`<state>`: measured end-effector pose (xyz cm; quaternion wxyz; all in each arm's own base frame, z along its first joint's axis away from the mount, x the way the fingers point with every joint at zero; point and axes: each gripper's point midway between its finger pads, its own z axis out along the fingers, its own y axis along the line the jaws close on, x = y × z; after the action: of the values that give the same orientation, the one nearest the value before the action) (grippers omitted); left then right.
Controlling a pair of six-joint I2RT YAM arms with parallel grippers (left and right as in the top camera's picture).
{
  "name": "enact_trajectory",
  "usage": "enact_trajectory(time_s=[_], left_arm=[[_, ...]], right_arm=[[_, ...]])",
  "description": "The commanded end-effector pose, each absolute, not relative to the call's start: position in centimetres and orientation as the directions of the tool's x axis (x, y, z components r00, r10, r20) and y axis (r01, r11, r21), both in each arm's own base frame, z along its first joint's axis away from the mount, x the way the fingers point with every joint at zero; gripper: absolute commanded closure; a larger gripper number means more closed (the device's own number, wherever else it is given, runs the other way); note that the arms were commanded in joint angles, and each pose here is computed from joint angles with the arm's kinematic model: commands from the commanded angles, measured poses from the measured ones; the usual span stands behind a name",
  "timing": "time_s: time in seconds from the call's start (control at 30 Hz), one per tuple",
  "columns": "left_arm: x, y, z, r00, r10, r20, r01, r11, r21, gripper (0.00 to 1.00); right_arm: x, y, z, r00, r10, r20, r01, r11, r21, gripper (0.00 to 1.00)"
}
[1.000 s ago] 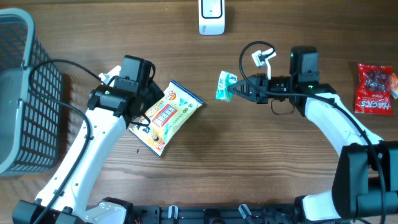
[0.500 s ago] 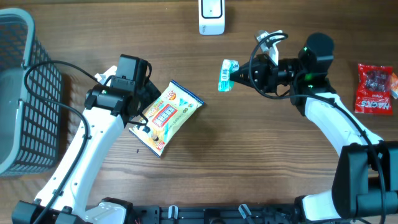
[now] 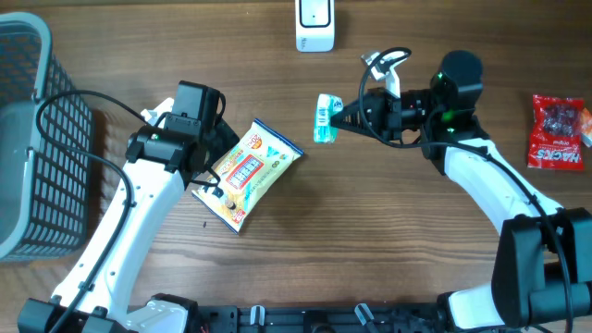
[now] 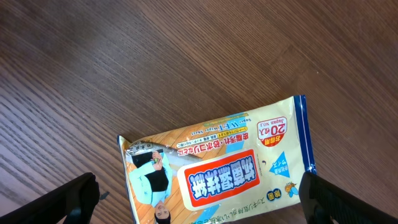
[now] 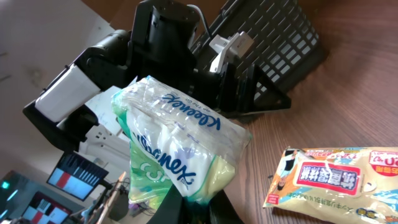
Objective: Scan the item barcode
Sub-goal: 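Lift the tissue pack with the right gripper up to the scanner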
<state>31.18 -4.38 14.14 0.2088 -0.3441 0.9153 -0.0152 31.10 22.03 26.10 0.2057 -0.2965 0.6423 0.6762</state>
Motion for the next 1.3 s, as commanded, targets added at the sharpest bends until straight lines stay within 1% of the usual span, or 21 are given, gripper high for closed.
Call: enact_trajectory(time_s=[0.0,0.37,0.6,0.7,0.77,0.8,0.83,0.87,0.9,0.93,0.97,1.0,1.07,1.13,1.2,1.23,1.27], left_arm=[[31.3,-4.0,14.0,-0.666,-0.643,-0.378,-0.638,0.754,-0.159,0.00],[31.3,-4.0,14.0,-0.666,-0.643,-0.378,-0.638,0.754,-0.159,0.00],[31.3,-4.0,14.0,-0.665,-0.643,-0.379,-0.638,0.754,-0.159,0.00],[31.3,-4.0,14.0,-0.666,-0.643,-0.378,-0.638,0.754,-0.159,0.00],[31.3,-4.0,14.0,-0.666,-0.643,-0.378,-0.638,0.754,-0.159,0.00],[31.3,-4.0,14.0,-0.665,-0.643,-0.379,-0.638,0.754,-0.159,0.00],[31.3,-4.0,14.0,-0.666,-0.643,-0.378,-0.638,0.754,-0.159,0.00],[31.3,-4.0,14.0,-0.665,-0.643,-0.379,-0.638,0.754,-0.159,0.00],[31.3,-4.0,14.0,-0.666,-0.643,-0.378,-0.638,0.754,-0.159,0.00],[31.3,-4.0,14.0,-0.666,-0.643,-0.378,-0.638,0.754,-0.159,0.00],[31.3,-4.0,14.0,-0.666,-0.643,-0.378,-0.638,0.754,-0.159,0.00],[31.3,-4.0,14.0,-0.666,-0.643,-0.378,-0.638,0.754,-0.159,0.00],[31.3,-4.0,14.0,-0.665,-0.643,-0.379,-0.638,0.754,-0.159,0.00],[31.3,-4.0,14.0,-0.665,-0.643,-0.379,-0.638,0.754,-0.159,0.00],[31.3,-4.0,14.0,-0.666,-0.643,-0.378,-0.638,0.754,-0.159,0.00],[31.3,-4.0,14.0,-0.665,-0.643,-0.379,-0.638,0.754,-0.159,0.00],[31.3,-4.0,14.0,-0.666,-0.643,-0.378,-0.638,0.754,-0.159,0.00]], right_arm=[[30.3,22.2,26.3,-0.738,-0.148,-0.658,-0.645,-0.134,0.753,0.96],[30.2,22.2,26.1,-0.763,-0.153,-0.628,-0.615,-0.130,0.778,0.96],[30.1,22.2,26.0,-0.755,-0.155,-0.637,-0.623,-0.135,0.770,0.96],[31.2,22.4,25.7,-0.780,-0.113,-0.616,-0.610,-0.086,0.788,0.96],[33.4,22.5,24.5,-0.843,-0.022,-0.538,-0.538,0.027,0.843,0.96],[34.2,22.5,24.0,-0.843,0.011,-0.537,-0.535,0.068,0.842,0.96],[35.5,22.3,23.0,-0.832,0.055,-0.552,-0.541,0.141,0.829,0.95],[36.5,22.0,21.7,-0.842,0.096,-0.530,-0.502,0.218,0.837,0.95],[38.2,21.0,19.0,-0.857,0.162,-0.490,-0.410,0.364,0.836,0.95],[39.3,19.8,16.3,-0.855,0.203,-0.477,-0.327,0.503,0.800,0.95],[39.8,18.9,14.7,-0.855,0.226,-0.468,-0.267,0.581,0.769,0.95],[40.1,17.2,12.2,-0.855,0.251,-0.454,-0.161,0.704,0.692,0.95],[40.4,14.6,10.2,-0.853,0.249,-0.459,-0.043,0.843,0.537,0.95],[40.9,12.6,10.1,-0.838,0.205,-0.506,0.002,0.928,0.372,0.95],[41.7,10.5,11.6,-0.805,0.081,-0.587,0.011,0.992,0.122,0.95],[42.3,9.7,13.0,-0.778,0.012,-0.628,0.024,1.000,-0.011,0.95],[42.8,9.4,14.3,-0.751,-0.034,-0.659,0.036,0.995,-0.092,0.95]])
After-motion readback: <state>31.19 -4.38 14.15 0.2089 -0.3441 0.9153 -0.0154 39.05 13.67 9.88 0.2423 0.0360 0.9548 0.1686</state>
